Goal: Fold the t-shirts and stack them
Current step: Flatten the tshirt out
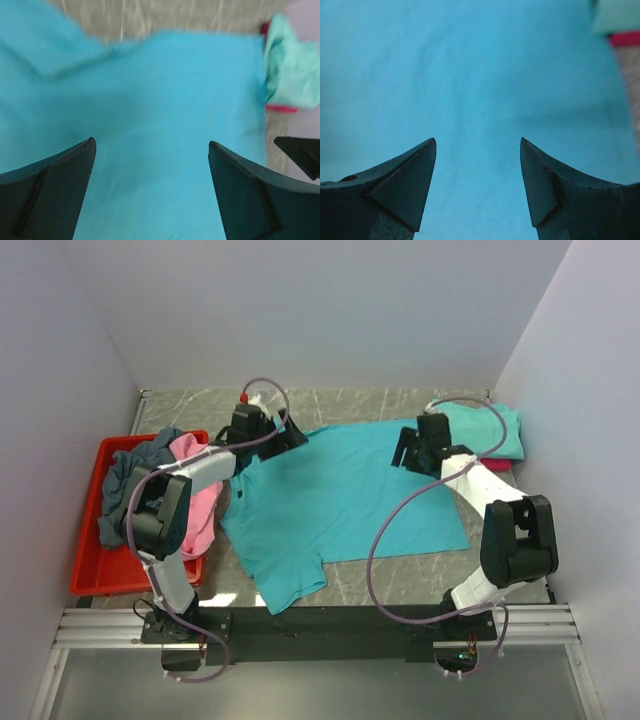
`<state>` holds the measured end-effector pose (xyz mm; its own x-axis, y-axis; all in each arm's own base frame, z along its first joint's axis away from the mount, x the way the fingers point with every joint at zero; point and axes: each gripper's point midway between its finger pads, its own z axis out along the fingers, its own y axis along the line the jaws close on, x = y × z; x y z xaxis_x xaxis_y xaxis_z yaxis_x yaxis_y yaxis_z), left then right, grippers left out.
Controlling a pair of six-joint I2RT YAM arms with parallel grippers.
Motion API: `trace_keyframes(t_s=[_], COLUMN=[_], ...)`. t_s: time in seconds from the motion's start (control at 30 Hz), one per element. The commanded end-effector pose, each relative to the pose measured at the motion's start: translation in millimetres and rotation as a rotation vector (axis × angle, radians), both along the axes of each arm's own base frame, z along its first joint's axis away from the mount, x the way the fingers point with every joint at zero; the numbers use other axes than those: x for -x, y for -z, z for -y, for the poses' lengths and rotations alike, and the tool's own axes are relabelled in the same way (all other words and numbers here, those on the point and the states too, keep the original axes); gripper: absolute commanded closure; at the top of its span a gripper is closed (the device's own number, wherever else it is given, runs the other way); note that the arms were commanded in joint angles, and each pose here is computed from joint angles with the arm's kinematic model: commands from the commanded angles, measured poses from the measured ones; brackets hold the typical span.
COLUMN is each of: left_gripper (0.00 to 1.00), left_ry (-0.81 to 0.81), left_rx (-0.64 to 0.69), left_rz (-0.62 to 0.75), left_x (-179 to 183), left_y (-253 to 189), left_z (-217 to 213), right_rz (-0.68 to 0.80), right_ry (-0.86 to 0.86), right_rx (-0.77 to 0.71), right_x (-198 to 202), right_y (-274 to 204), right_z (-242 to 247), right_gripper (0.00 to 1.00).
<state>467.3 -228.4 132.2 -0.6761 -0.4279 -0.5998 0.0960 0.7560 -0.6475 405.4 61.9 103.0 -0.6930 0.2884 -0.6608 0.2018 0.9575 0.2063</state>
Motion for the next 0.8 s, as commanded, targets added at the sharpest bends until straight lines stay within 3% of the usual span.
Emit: trace_keyframes(t_s=[0.0, 0.2, 0.47, 0.63, 0.77], left_gripper=[0.01, 0.01, 0.01, 0.01, 0.01], left_ry=[-0.07, -0.034, -0.026, -0.002, -0.023], left_rx=[-0.07, -0.096, -0.142, -0.154, -0.168], left_rz=[-0.038, -0.13, -0.148, -0.07, 0.064], left_x=[12.7, 23.2, 7.4, -8.2, -2.5], left_y=[35.0, 80.3, 103.3, 83.3, 24.9], left_z=[-20.6, -18.8, -22.5, -18.0, -16.1], right_rz=[0.012, -0.076, -0.131, -0.124, -0.084], right_ry=[-0.093, -0.154, -0.175, -0.193, -0.214], right_rx=[-0.055, -0.059, -0.055, -0.053, -0.058], right_x=[14.8, 37.2, 57.6, 63.0, 67.0], right_y=[4.5, 33.1, 56.0, 52.5, 35.8], right_z=[-32.9, -62.6, -73.1, -79.8, -86.2], right_gripper=[0.26, 0.26, 0.26, 0.26, 0.26])
